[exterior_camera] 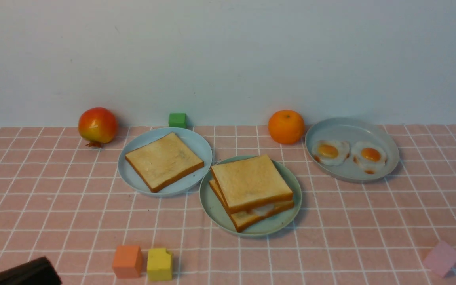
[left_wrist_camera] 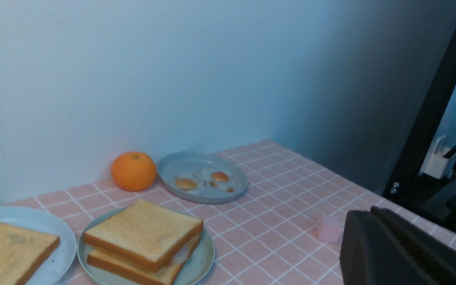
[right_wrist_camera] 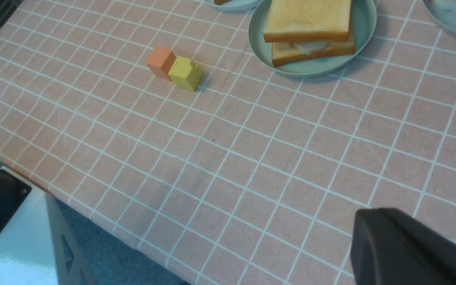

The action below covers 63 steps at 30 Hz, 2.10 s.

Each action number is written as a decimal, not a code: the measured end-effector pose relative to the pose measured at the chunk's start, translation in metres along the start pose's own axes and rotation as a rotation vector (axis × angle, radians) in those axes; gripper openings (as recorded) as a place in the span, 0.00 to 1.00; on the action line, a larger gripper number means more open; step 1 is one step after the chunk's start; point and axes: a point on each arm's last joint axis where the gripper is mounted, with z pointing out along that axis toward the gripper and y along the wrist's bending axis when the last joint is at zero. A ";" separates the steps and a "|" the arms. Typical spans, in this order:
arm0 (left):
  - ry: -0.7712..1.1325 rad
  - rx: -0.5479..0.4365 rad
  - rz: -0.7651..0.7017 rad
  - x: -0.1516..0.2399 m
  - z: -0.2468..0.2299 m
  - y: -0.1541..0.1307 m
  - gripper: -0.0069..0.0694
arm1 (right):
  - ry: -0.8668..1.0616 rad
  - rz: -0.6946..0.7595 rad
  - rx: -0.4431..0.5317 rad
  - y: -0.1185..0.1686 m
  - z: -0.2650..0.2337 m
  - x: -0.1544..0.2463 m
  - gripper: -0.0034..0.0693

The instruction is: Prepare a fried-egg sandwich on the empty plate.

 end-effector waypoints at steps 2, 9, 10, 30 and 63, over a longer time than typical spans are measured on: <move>-0.015 0.005 0.001 0.005 -0.005 0.001 0.11 | 0.001 0.001 -0.001 0.000 0.000 0.000 0.04; 0.060 0.030 0.000 0.014 -0.006 0.000 0.11 | 0.002 0.001 -0.003 0.000 0.000 0.000 0.04; 0.073 0.035 0.000 0.016 -0.006 -0.001 0.11 | 0.002 0.001 -0.003 0.000 0.000 0.000 0.04; 0.154 0.064 0.002 0.023 -0.007 -0.004 0.11 | -0.345 0.173 0.483 -0.031 0.031 0.043 0.05; 0.178 0.073 0.002 0.025 -0.007 -0.004 0.11 | -0.406 0.102 0.612 -0.079 0.131 0.157 0.06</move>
